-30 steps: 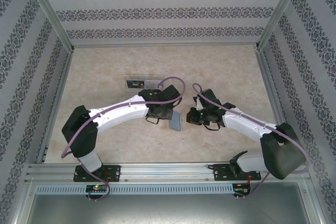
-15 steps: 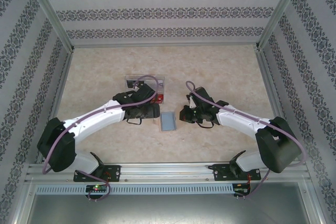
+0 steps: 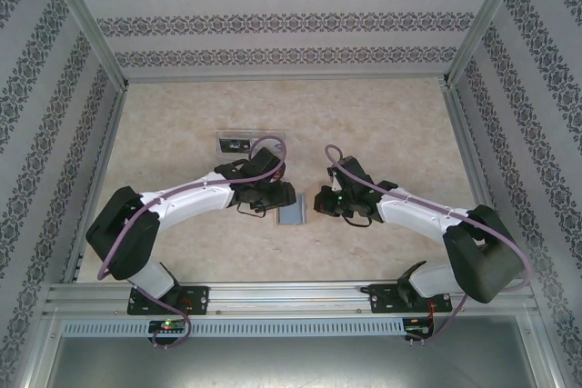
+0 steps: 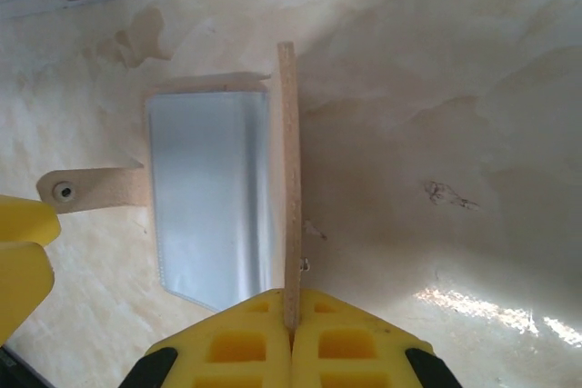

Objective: Take the credit cards out of the card holder

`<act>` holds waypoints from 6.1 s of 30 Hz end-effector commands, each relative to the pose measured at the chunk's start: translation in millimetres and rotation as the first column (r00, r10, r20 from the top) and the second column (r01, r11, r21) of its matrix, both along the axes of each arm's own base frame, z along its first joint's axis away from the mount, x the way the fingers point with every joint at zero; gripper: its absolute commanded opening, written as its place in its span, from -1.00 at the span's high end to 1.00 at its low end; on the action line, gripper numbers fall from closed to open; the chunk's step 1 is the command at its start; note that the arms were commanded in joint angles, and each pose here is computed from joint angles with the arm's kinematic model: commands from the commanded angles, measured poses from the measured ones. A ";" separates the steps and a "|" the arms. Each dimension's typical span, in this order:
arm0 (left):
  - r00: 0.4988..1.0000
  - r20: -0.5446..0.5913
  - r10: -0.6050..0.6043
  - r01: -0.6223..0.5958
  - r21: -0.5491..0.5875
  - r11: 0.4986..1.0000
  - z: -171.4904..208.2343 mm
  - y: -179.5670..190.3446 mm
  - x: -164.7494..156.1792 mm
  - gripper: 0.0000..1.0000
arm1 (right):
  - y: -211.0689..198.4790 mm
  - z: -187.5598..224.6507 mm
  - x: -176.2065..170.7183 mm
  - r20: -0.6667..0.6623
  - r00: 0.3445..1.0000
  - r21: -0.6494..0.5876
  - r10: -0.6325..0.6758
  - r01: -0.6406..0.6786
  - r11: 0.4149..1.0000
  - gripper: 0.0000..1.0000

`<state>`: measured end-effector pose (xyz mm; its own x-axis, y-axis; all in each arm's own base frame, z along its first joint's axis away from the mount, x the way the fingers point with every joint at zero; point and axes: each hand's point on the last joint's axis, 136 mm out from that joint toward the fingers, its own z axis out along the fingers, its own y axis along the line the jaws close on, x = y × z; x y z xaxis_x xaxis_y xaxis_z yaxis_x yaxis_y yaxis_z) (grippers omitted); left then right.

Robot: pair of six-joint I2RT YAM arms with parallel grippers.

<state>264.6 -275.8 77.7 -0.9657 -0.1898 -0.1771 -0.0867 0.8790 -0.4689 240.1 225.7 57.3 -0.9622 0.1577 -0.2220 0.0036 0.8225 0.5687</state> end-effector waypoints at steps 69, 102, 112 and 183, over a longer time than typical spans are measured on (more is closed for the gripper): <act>0.962 0.037 -0.272 0.274 -0.145 0.951 11.7 -82.6 10.6 0.06 | -49.2 8.7 8.2 0.055 0.988 -0.025 -0.144 0.145 0.989 0.18; 0.994 -0.067 -0.081 0.085 0.052 0.995 -54.1 6.6 -3.0 0.57 | 44.2 -1.5 0.1 -0.089 0.983 0.078 0.162 -0.155 0.985 0.54; 0.992 -0.101 -0.079 0.087 0.073 0.994 -62.7 8.7 -6.6 0.67 | 39.7 -24.7 -1.6 -0.146 0.979 0.053 0.143 -0.136 0.989 0.58; 0.985 -0.142 -0.094 0.114 0.136 0.984 -68.2 11.1 -11.8 0.97 | 50.5 -31.4 7.0 -0.143 0.974 0.102 0.178 -0.164 0.981 0.62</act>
